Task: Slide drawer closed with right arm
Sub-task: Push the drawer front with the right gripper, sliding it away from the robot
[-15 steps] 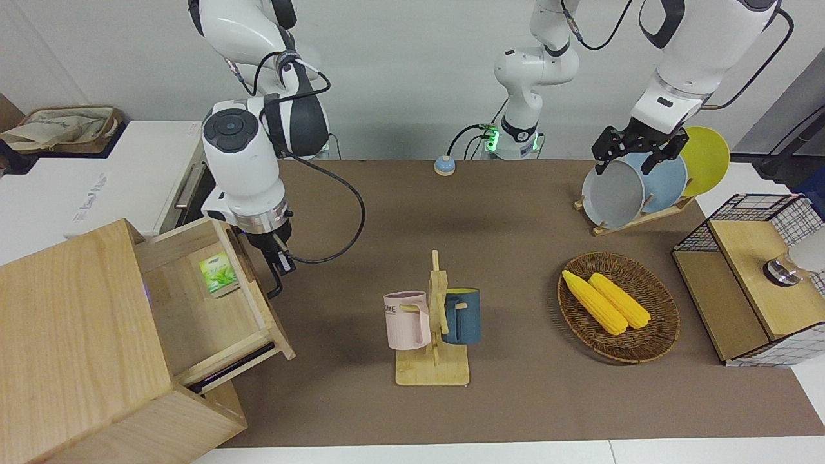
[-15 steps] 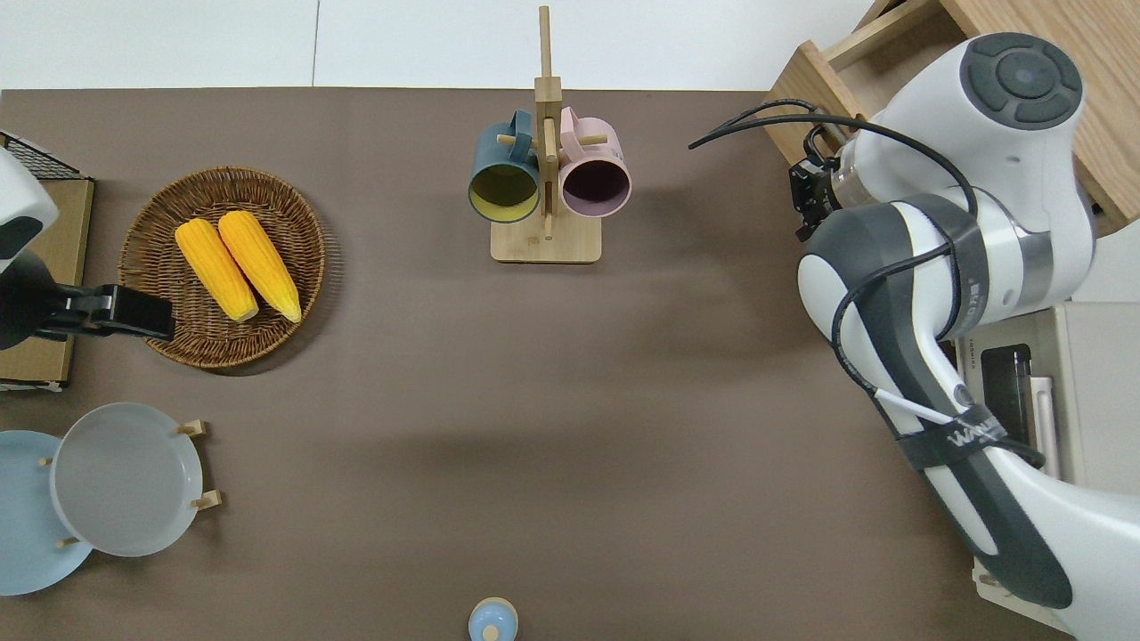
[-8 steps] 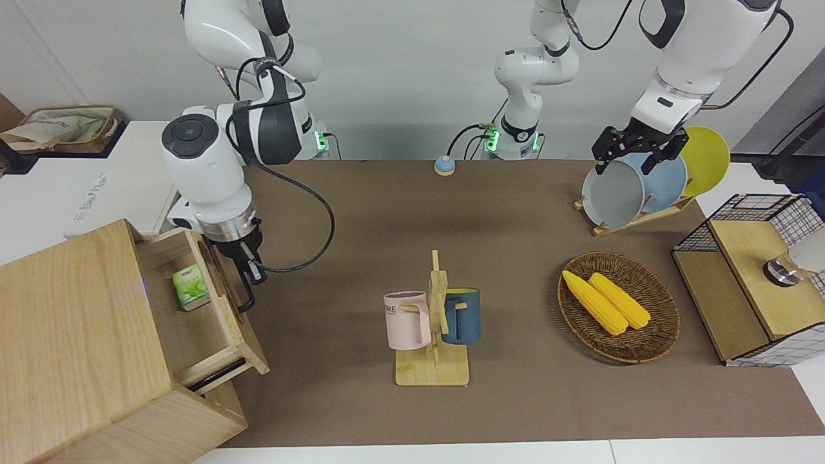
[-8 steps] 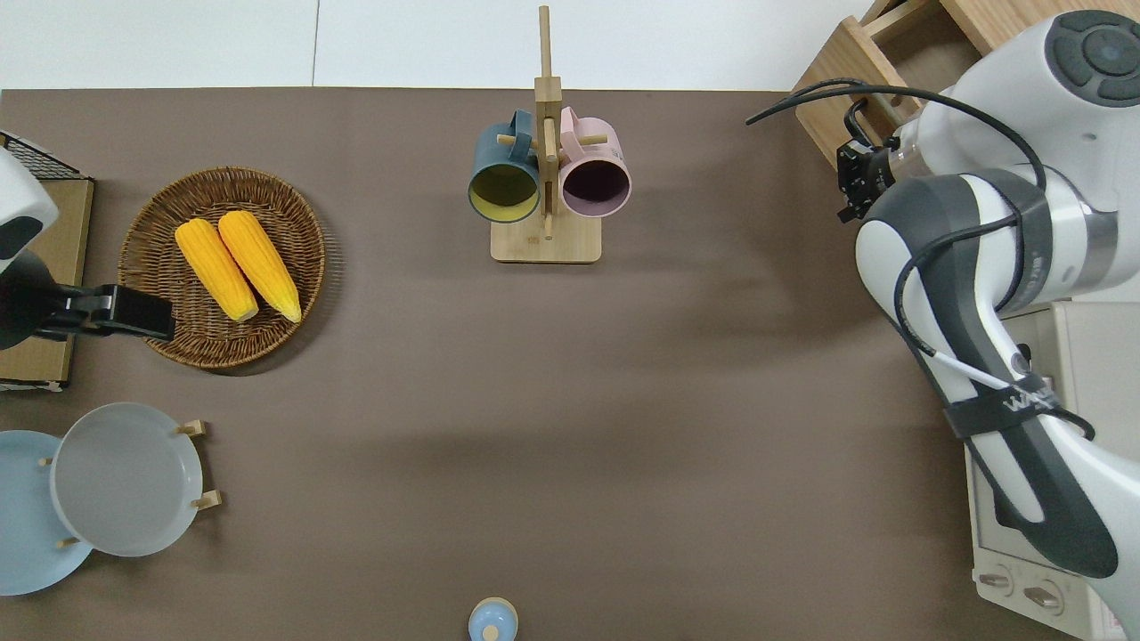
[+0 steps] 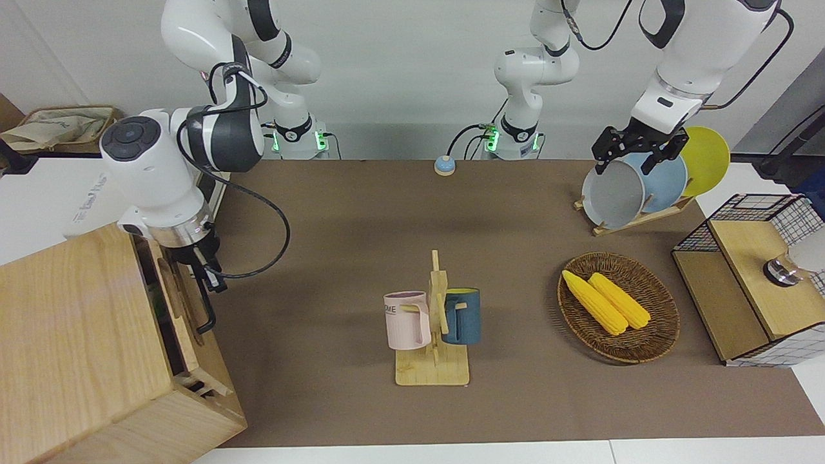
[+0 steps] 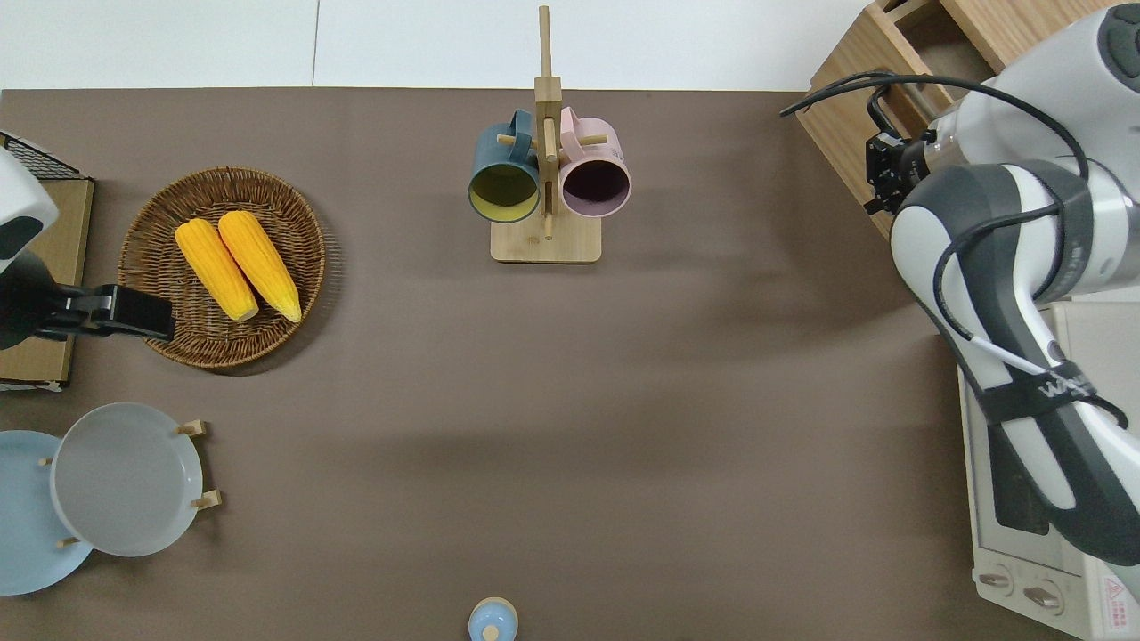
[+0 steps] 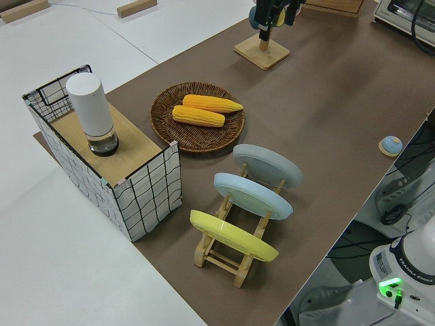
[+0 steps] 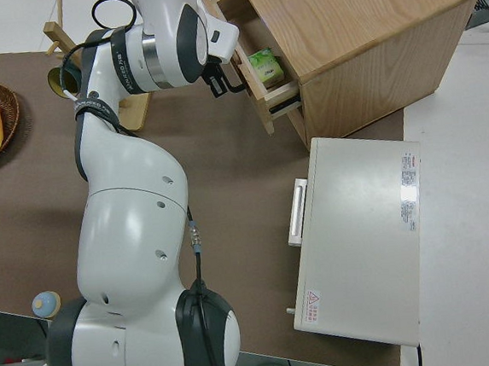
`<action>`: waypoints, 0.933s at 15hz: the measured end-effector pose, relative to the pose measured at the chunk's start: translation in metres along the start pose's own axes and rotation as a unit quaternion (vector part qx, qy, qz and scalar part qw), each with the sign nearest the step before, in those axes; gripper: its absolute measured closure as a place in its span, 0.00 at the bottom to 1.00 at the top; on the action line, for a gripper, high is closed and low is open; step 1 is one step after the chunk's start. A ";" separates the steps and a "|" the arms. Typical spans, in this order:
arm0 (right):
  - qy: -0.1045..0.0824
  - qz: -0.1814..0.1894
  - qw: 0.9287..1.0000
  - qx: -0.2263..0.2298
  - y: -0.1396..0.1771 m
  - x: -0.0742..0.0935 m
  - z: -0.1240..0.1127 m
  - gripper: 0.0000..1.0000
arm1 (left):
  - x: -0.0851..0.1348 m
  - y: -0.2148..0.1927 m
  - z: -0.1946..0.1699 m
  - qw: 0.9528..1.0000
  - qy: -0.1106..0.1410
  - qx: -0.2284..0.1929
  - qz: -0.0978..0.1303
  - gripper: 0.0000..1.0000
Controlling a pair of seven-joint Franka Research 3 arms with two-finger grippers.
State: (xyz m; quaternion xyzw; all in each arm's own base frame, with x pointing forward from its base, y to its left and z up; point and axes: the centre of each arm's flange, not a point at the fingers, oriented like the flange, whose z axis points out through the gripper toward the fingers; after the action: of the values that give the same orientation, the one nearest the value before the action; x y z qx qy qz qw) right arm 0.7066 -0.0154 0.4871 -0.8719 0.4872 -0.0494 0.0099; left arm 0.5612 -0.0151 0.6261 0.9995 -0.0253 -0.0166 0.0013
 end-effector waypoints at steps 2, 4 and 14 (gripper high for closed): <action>0.004 0.006 1.000 0.007 0.006 0.015 0.000 0.99 | 0.000 0.000 0.000 1.000 0.000 0.000 0.000 0.00; 0.004 0.007 1.000 0.010 0.007 0.017 0.000 0.99 | 0.000 0.000 0.000 1.000 0.000 0.000 0.000 0.00; -0.002 0.004 1.000 0.019 0.006 0.018 -0.001 0.99 | 0.000 0.000 0.000 1.000 0.000 0.000 0.000 0.00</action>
State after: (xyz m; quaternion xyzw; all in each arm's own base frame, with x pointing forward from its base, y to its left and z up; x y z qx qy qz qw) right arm 0.7106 -0.0345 0.4889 -0.8697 0.4894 -0.0573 0.0280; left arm 0.5612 -0.0151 0.6261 0.9995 -0.0253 -0.0166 0.0013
